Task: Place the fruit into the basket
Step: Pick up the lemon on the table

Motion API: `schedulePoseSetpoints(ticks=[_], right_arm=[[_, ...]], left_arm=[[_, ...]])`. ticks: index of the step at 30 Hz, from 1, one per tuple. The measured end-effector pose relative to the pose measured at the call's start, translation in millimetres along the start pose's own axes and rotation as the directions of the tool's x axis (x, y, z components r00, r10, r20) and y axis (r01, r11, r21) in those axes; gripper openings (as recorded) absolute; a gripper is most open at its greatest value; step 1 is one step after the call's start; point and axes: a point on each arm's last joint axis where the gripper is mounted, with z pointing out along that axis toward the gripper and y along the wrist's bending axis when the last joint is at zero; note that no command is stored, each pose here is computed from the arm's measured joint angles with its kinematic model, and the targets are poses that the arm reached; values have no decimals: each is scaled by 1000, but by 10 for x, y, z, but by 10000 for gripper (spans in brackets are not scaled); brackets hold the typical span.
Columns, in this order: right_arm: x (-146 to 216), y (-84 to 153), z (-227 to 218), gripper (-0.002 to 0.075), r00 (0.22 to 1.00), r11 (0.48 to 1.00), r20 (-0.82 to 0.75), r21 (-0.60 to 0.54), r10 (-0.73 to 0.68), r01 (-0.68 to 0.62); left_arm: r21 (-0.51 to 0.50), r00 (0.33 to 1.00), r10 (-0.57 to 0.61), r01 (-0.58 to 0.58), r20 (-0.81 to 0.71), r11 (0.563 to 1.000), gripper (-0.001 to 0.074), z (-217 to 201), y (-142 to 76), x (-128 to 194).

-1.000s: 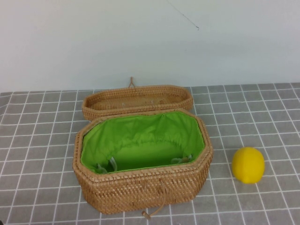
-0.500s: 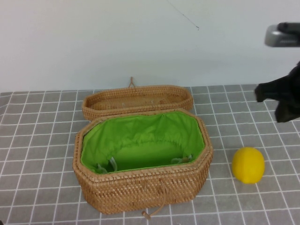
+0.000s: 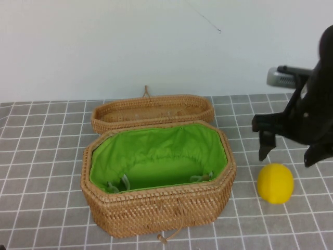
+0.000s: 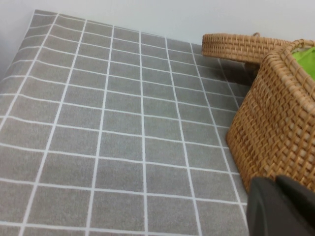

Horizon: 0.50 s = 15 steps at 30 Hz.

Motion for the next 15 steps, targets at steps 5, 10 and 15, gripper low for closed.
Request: schedulePoseSetpoints(ticks=[5,10,15], right_arm=[[-48,25,334,685,997,999,-72,36,35,-32],[-91,-19,632,687,988,996,-142,65,64,-55],[-142,-77,809,687,985,994,-153,86,79,-66]], left_arm=[[1,1000,-4,4,0,1000,1,0,-1,0],[1,1000,-4,4,-3,1000,1,0,-1,3],[1,1000,-4,4,-3,1000,1,0,-1,3]])
